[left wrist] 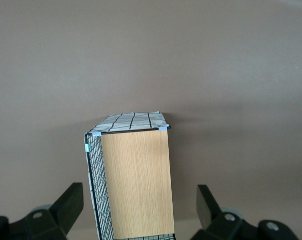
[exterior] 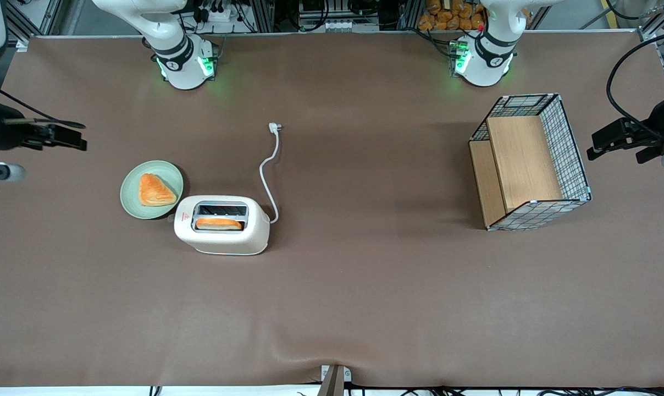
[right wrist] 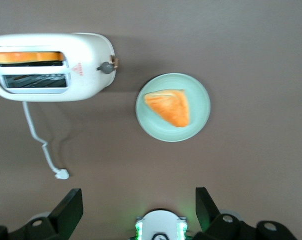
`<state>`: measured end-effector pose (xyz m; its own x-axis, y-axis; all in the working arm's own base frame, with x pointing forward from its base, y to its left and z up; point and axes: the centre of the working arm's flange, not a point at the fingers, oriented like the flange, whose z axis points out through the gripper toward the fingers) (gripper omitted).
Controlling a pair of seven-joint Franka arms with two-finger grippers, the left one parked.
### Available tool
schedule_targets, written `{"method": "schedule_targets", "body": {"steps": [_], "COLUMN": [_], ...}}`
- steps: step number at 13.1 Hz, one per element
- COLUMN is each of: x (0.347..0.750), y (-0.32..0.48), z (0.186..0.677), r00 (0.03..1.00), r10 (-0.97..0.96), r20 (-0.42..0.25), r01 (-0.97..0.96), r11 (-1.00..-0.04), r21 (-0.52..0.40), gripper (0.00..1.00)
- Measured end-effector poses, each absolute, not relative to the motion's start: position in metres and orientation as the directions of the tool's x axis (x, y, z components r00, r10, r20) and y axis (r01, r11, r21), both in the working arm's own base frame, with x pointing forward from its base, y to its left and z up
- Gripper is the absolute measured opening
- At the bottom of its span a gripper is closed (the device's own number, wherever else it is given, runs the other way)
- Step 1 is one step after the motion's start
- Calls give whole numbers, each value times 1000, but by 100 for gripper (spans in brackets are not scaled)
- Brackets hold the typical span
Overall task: Press toaster button with right arm
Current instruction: 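Move the right gripper down beside the toaster's grey lever knob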
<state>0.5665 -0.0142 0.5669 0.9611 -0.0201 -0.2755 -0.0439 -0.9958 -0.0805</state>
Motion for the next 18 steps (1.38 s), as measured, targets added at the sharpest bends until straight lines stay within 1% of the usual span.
{"method": "schedule_targets", "body": {"steps": [4, 8, 9, 10, 11, 12, 15, 16, 18], "x": [587, 589, 587, 587, 589, 594, 605, 607, 609], "y": [-23, -23, -20, -17, -14, -13, -12, -12, -13], "z": [502, 435, 420, 405, 391, 377, 345, 340, 338], "r00": [928, 919, 914, 907, 904, 907, 919, 922, 929], "r10": [-32, -18, -19, -21, -22, -21, -5, 1, 3], "r20": [-371, -393, -406, -420, -427, -421, -394, -387, -370], "r01": [-111, -147, -163, -183, -201, -205, -186, -179, -170], "r11": [-975, -943, -932, -919, -904, -894, -887, -885, -885], "r21": [-193, -300, -322, -350, -378, -398, -423, -429, -434], "gripper": [100, 100, 94, 93, 82, 68, 32, 22, 22]}}
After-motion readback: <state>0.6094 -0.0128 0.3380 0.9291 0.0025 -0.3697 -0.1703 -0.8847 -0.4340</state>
